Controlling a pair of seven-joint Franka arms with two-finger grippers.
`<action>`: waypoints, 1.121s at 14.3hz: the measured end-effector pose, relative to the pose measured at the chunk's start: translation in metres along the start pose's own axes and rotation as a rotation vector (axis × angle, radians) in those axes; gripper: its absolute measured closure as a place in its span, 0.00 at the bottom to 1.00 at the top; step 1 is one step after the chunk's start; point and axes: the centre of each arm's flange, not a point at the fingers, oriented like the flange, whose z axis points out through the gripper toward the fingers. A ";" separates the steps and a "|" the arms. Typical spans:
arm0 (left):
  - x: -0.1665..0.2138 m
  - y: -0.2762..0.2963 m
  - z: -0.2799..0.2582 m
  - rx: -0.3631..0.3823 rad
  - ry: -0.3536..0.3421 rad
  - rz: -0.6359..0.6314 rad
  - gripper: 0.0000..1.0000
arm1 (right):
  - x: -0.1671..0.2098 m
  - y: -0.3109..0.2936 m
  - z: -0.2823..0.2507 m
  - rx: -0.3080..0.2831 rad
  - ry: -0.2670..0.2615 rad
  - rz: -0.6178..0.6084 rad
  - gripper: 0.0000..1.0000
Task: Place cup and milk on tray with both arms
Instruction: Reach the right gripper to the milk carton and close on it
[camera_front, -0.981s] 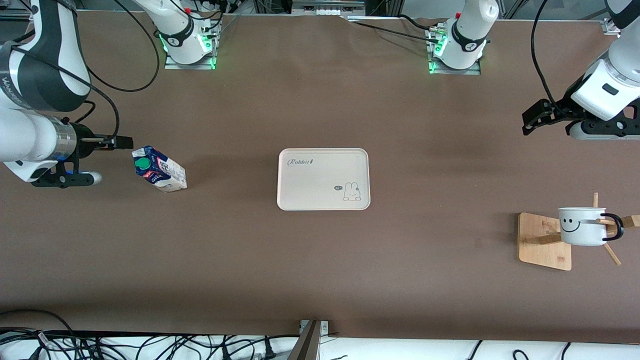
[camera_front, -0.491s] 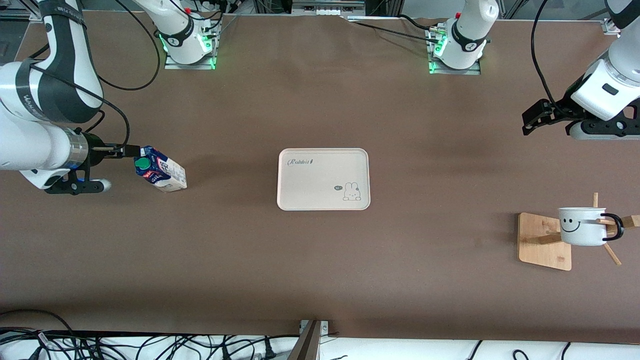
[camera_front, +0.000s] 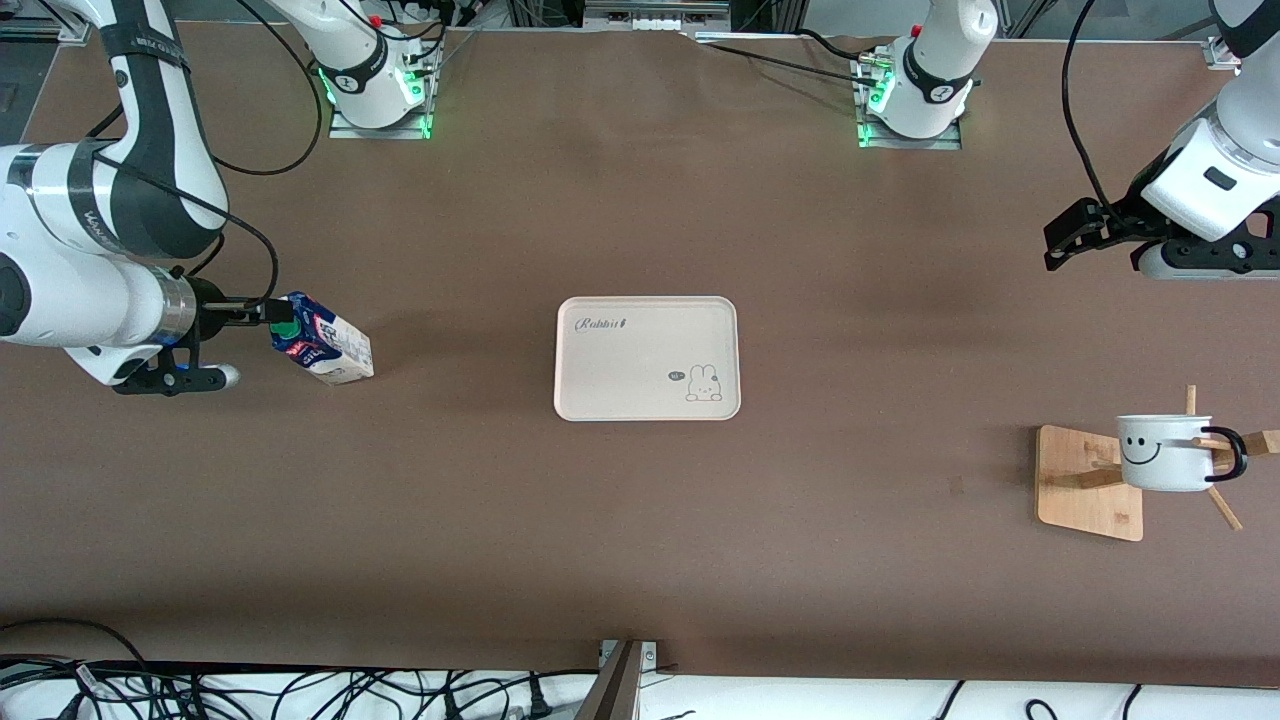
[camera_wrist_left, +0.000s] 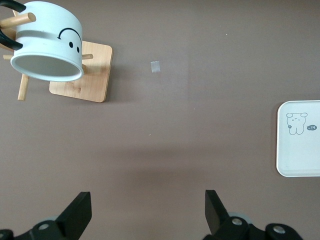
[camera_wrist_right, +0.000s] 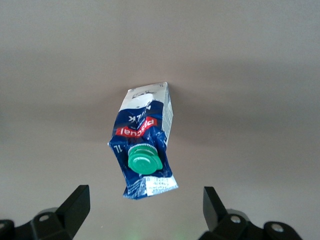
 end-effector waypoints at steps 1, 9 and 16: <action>0.000 0.000 0.000 0.000 0.000 0.000 0.00 | 0.001 0.000 0.005 0.000 0.005 -0.001 0.00; -0.001 0.001 0.001 0.001 -0.010 0.002 0.00 | 0.002 0.000 0.023 0.000 0.004 -0.100 0.00; -0.001 0.000 -0.001 0.001 -0.011 0.002 0.00 | 0.006 0.000 0.057 0.001 -0.013 -0.196 0.00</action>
